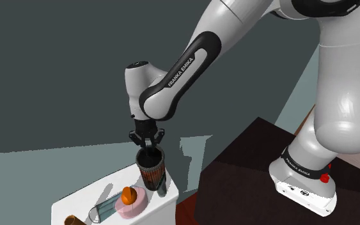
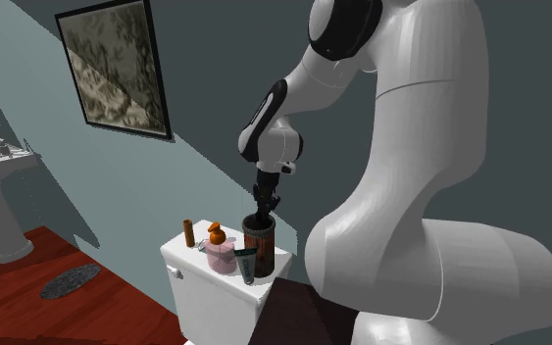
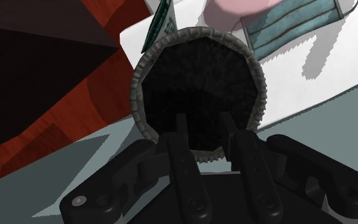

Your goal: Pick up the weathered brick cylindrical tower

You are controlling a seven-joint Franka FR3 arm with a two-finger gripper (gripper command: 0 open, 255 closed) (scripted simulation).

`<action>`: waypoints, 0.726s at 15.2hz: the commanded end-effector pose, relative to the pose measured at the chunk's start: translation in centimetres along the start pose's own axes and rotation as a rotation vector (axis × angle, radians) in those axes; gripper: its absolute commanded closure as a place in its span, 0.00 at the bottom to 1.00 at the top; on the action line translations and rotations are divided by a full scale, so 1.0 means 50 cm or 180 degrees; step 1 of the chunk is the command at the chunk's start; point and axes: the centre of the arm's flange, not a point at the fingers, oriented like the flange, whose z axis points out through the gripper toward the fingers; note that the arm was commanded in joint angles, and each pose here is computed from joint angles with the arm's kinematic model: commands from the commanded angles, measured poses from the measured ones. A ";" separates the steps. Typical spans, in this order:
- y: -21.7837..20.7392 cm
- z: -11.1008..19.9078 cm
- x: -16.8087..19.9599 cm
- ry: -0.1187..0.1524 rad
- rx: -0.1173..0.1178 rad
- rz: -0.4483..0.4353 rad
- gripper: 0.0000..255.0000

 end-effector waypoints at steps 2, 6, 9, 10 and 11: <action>0.000 0.001 0.000 -0.0001 -0.0001 0.0000 1.00; 0.000 0.000 0.000 -0.0001 -0.0001 0.0000 1.00; -0.001 -0.021 -0.003 0.0000 -0.0001 0.0000 1.00; -0.001 -0.031 -0.005 0.0000 -0.0001 0.0000 1.00; -0.002 -0.042 -0.007 0.0000 -0.0001 0.0000 1.00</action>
